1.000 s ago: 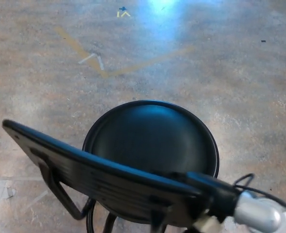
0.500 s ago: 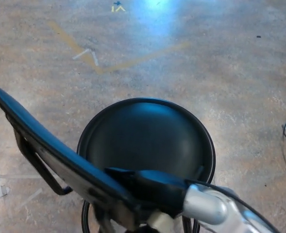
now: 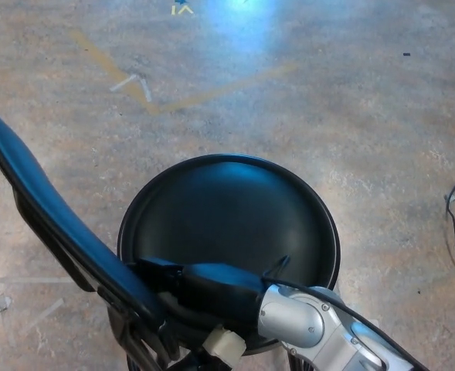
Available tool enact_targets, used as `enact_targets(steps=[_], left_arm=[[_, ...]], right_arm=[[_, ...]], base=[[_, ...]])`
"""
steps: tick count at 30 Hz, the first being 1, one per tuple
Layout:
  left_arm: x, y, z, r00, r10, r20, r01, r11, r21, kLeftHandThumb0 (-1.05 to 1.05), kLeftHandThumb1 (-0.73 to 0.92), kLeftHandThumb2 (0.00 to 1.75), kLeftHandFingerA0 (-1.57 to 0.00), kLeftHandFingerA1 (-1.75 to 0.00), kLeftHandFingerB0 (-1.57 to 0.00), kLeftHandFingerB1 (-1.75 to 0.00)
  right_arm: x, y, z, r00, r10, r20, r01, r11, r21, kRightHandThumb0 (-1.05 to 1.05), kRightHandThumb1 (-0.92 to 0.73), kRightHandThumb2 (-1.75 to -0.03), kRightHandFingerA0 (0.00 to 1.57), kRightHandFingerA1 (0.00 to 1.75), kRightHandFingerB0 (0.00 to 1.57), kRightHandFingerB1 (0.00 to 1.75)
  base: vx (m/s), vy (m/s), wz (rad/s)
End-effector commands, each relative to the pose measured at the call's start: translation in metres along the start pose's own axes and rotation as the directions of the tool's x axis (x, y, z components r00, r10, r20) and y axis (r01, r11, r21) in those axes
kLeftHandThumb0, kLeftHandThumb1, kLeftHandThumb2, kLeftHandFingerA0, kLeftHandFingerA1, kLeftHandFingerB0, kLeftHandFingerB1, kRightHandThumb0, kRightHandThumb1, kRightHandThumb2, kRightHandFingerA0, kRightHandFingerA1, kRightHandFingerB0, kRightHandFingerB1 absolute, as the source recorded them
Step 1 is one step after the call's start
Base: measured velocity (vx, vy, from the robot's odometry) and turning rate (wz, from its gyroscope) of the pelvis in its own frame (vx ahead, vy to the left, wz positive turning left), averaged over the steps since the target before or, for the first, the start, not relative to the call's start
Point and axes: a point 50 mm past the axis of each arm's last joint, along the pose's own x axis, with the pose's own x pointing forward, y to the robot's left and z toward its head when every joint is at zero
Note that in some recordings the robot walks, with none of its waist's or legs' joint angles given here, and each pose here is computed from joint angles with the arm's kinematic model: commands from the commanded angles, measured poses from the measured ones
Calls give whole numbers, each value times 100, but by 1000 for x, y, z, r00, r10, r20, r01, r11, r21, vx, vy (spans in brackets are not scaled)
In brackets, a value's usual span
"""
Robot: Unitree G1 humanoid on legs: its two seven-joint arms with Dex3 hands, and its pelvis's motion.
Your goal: Use the right hand to rotate the back of the chair to its left.
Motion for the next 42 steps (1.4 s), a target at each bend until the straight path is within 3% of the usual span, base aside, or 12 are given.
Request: enact_targets(steps=[1,38,39,40,41,42], left_arm=[[0,-1,-3,1000,-3,-8,3,1000,15,-47,71,61,-56,-48,-49,-40],[0,-3,-2,1000,-6,-6,6,1000,2,-47,71,61,-56,-48,-49,-40],[0,-3,0,1000,-1,-6,1,1000,20,-49,76,63,-57,-48,-49,-40],[0,-4,0,1000,-1,-6,1,1000,29,-47,71,61,-57,-48,-49,-40],[0,-4,-1,1000,-3,-7,3,999,37,-47,71,61,-57,-48,-49,-40],[0,-2,2,1000,-11,-7,11,998,63,-46,75,62,-58,-48,-52,-41]], right_arm=[[9,7,24,991,51,124,-46,998,-41,-105,-52,-92,0,34,0,38],[12,4,24,990,61,124,-56,997,-50,-105,-52,-92,0,34,0,38],[-128,10,-133,707,-541,-455,688,674,268,-105,-92,-76,0,78,0,66],[-190,28,-162,459,-613,-643,864,476,163,-105,-92,-78,0,81,0,66],[-224,40,-173,304,-617,-726,925,372,72,-105,-92,-78,0,81,0,66],[-227,45,-178,273,-587,-762,928,368,49,-105,-92,-81,0,76,0,64]], base=[[0,0,0],[0,0,0],[0,0,0],[0,0,9],[0,0,14],[0,0,12]])
